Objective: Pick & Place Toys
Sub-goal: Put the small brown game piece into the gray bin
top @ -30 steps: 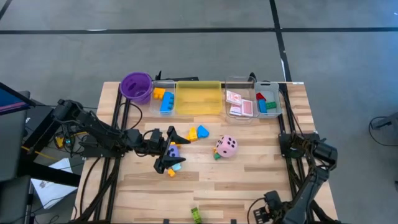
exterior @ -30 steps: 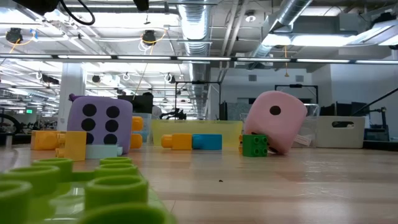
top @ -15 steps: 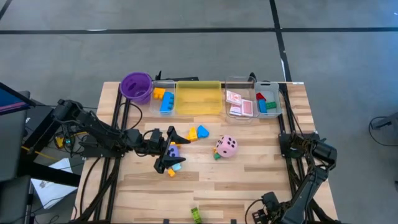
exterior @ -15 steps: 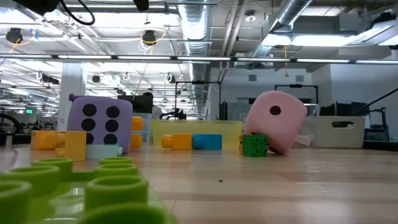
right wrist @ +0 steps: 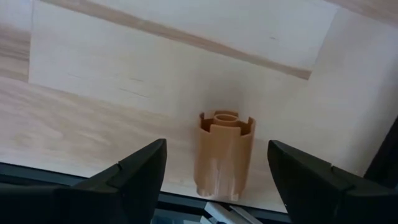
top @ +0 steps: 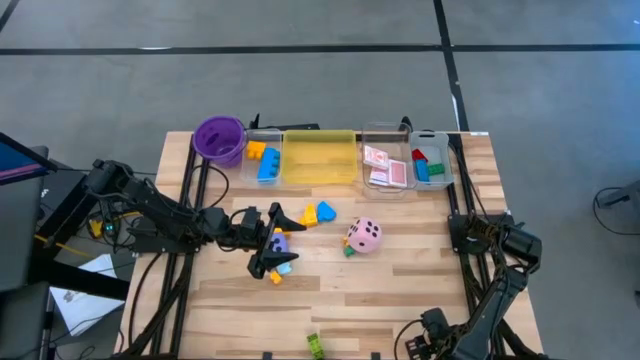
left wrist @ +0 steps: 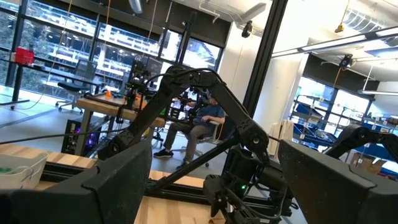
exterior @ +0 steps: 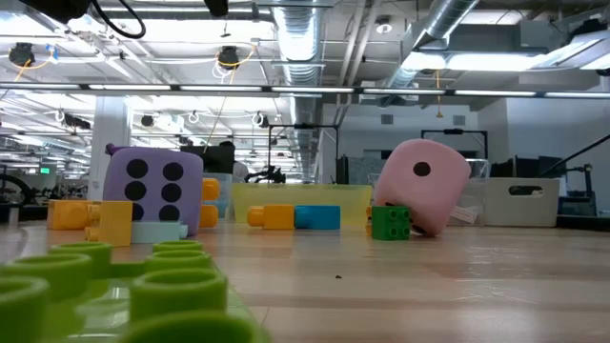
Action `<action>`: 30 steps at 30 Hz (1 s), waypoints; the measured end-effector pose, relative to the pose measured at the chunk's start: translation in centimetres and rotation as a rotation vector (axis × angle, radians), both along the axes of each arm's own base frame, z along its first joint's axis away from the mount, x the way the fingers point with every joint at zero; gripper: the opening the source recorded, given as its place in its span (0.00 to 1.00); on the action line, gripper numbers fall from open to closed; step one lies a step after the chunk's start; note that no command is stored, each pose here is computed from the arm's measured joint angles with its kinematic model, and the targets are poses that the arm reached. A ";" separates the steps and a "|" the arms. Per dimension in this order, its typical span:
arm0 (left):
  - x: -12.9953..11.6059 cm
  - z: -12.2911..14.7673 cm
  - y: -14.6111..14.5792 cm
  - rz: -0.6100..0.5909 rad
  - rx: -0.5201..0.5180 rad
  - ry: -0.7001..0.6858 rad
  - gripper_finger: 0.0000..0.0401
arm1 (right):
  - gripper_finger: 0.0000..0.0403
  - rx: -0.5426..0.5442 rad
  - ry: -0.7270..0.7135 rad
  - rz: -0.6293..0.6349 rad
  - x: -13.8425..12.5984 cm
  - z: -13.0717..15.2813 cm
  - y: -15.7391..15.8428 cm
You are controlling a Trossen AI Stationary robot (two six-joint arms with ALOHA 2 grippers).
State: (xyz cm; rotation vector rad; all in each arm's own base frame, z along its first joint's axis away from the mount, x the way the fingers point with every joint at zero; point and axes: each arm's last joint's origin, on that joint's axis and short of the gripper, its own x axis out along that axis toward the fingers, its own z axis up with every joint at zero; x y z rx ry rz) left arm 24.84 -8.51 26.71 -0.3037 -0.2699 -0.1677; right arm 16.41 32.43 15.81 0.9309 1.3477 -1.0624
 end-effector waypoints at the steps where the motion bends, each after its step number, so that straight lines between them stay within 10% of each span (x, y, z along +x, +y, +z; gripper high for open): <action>1: 0.0 0.0 0.0 0.000 0.000 0.000 0.85 | 0.67 0.001 0.000 0.000 0.0 0.0 0.0; 18: 0.0 0.0 0.0 -0.003 0.001 0.001 0.85 | 0.33 0.079 -0.010 0.006 -0.1 -1.6 -0.1; 30: 0.0 0.0 0.0 0.001 0.000 0.002 0.85 | 0.32 -0.011 -0.035 -0.058 0.1 -1.8 -1.0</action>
